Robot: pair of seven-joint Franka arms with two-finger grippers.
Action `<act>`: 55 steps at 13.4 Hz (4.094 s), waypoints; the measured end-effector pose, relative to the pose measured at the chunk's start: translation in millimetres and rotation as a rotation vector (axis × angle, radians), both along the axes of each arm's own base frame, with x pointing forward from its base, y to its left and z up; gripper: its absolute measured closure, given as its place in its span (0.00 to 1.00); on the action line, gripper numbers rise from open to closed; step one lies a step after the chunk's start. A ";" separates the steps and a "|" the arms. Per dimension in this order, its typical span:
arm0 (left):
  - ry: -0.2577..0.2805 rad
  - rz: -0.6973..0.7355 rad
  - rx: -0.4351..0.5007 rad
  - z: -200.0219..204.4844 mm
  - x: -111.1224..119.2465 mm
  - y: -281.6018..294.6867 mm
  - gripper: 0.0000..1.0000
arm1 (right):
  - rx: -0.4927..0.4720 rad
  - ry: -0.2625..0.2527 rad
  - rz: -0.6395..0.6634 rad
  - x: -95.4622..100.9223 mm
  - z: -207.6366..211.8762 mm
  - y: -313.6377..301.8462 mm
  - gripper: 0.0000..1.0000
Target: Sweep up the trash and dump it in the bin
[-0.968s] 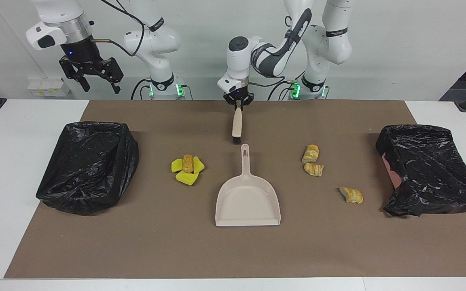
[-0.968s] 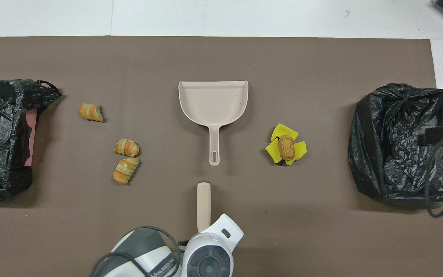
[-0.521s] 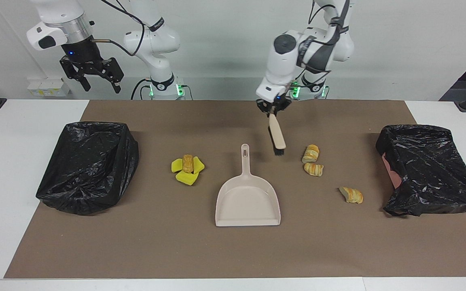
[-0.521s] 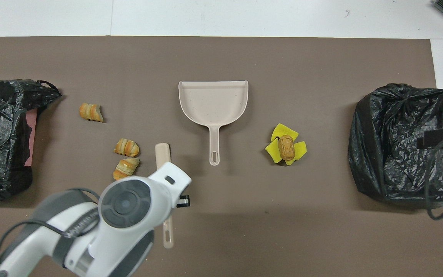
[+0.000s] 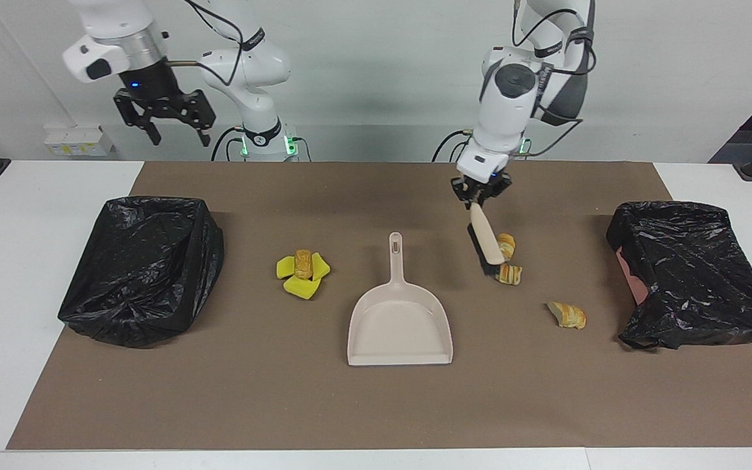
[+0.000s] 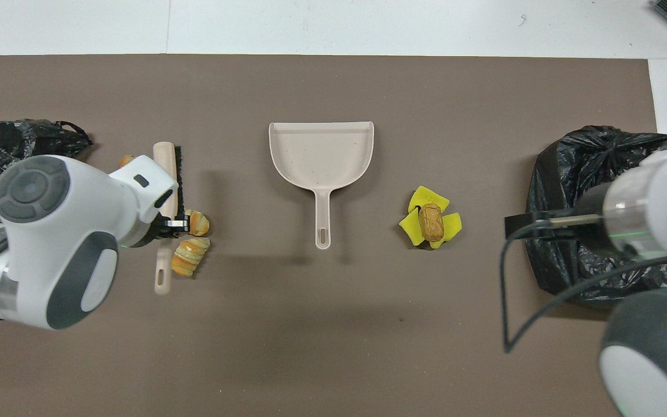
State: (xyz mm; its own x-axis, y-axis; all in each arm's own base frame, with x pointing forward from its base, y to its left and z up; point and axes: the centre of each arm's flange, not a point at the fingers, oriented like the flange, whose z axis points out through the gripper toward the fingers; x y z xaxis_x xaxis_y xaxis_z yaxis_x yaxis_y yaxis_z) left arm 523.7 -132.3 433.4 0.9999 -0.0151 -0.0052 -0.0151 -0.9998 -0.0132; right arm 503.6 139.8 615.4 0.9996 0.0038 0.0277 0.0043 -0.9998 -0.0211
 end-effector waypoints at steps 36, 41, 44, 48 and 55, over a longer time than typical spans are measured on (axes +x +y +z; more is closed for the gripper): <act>0.181 -0.416 0.074 -68.1 3.9 114.6 0.74 | 0.040 -0.092 0.041 40.9 -259.5 245.6 0.30; 0.199 -0.258 0.089 -86.8 -31.9 109.9 0.74 | 0.004 -0.124 0.089 42.8 -256.9 245.4 0.69; 0.179 -0.172 0.110 -87.7 -50.9 84.1 0.74 | -0.024 -0.145 0.391 46.0 -248.2 244.7 0.69; 0.159 -0.096 0.128 -90.9 -57.8 50.1 0.74 | -0.078 -0.107 0.739 47.0 -198.8 212.2 0.69; 0.151 -0.041 0.091 -92.5 -65.1 13.0 0.74 | 0.026 0.005 1.373 26.9 -218.5 186.7 0.69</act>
